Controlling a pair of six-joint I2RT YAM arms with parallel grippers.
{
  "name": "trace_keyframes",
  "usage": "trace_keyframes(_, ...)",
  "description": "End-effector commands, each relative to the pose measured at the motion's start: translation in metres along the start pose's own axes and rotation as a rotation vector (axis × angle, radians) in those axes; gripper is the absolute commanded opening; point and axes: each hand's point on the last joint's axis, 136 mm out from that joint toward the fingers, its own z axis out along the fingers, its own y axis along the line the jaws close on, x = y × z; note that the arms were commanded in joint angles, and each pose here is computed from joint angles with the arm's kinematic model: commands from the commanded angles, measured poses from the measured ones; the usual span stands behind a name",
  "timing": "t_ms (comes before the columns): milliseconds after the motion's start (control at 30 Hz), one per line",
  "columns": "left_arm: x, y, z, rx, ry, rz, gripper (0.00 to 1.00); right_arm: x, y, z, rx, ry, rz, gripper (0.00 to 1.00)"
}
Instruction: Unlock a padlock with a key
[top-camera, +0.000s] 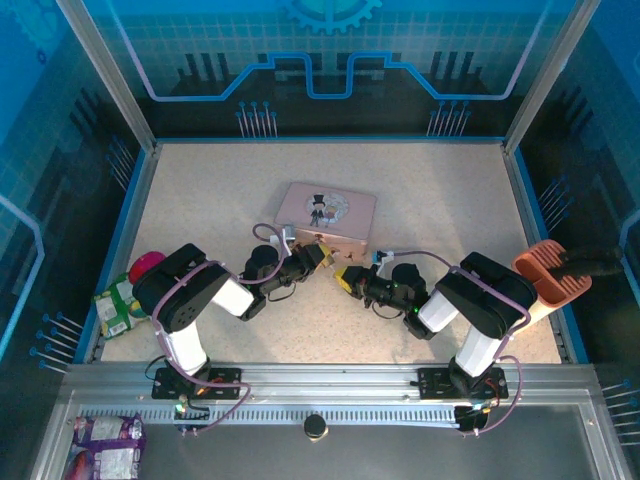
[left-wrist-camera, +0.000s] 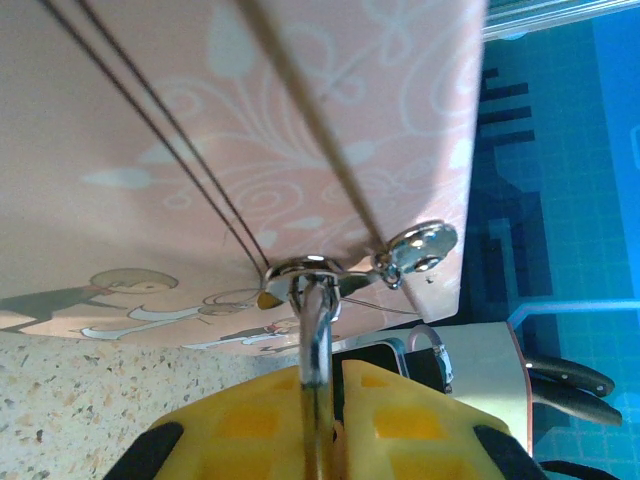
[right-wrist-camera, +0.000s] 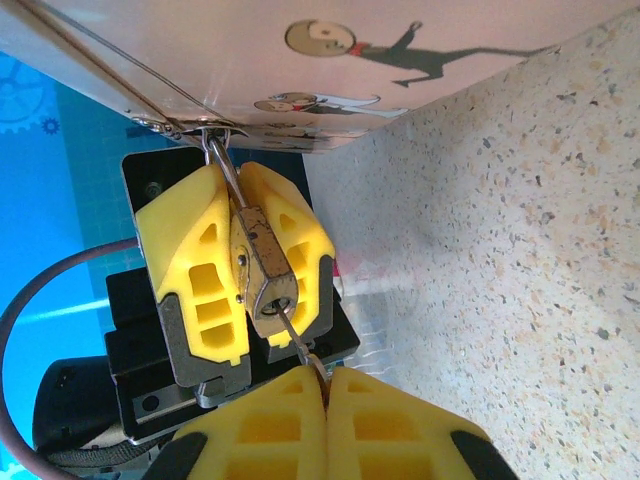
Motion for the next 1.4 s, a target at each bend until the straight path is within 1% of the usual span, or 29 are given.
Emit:
trace_keyframes(0, 0.008, -0.054, 0.002, 0.194, 0.063, 0.058, 0.00, -0.002, 0.020, -0.003, -0.072, -0.036, -0.036, 0.00)
trace_keyframes(267, 0.004, -0.055, -0.003, 0.190, 0.039, 0.043, 0.00, 0.004, 0.024, -0.010, -0.084, -0.039, -0.050, 0.00)
trace_keyframes(433, -0.001, -0.059, -0.007, 0.200, 0.019, 0.041, 0.00, 0.010, 0.014, -0.007, -0.057, -0.015, -0.040, 0.00)
trace_keyframes(567, -0.001, -0.060, -0.006, 0.202, 0.025, 0.035, 0.00, 0.015, 0.012, -0.003, -0.051, -0.002, -0.046, 0.00)
trace_keyframes(833, -0.003, -0.062, -0.006, 0.207, 0.022, 0.034, 0.00, 0.013, 0.003, -0.008, -0.028, -0.022, -0.040, 0.00)
trace_keyframes(1133, -0.002, -0.060, -0.009, 0.202, 0.022, 0.037, 0.00, 0.008, 0.010, -0.012, -0.048, -0.043, -0.051, 0.00)
trace_keyframes(1367, -0.001, -0.061, -0.008, 0.207, 0.029, 0.038, 0.00, 0.007, 0.019, -0.007, -0.072, -0.037, -0.055, 0.00)
